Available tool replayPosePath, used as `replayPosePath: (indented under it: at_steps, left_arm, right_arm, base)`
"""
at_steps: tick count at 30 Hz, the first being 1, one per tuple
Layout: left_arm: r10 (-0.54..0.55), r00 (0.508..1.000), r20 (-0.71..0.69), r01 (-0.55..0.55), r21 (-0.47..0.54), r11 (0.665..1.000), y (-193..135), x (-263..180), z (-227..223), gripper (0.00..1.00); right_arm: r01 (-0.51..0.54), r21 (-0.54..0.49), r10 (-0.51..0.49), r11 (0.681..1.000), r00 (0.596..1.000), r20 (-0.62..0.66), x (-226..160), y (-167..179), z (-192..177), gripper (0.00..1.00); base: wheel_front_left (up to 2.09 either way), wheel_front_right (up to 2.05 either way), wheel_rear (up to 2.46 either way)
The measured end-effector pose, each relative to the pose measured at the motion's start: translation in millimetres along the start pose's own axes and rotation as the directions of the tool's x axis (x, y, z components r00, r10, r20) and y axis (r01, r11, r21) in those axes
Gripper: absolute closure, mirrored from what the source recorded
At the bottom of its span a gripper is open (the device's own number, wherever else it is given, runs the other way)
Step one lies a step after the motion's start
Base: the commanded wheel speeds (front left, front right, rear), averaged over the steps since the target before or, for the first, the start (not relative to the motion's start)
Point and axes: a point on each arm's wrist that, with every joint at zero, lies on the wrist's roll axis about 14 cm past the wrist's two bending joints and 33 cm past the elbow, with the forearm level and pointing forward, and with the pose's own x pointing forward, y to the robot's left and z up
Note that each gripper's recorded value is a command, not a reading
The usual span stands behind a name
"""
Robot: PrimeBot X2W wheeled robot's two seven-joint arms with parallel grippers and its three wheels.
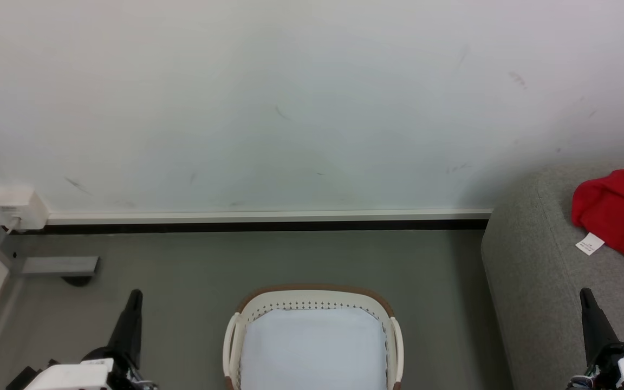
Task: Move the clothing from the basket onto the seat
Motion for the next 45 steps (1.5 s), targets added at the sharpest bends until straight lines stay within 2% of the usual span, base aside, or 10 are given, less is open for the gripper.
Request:
replayPosePath:
  at_steps: [45]
  left_arm:
    - [0.000, 1.000, 0.000, 0.000, 0.000, 1.000, -0.1, 0.0, 0.0, 1.00]
  right_arm:
    - [0.000, 0.000, 0.000, 1.000, 1.000, 0.000, 0.0, 0.0, 0.1, 1.00]
  base:
    - [0.00, 0.00, 0.00]
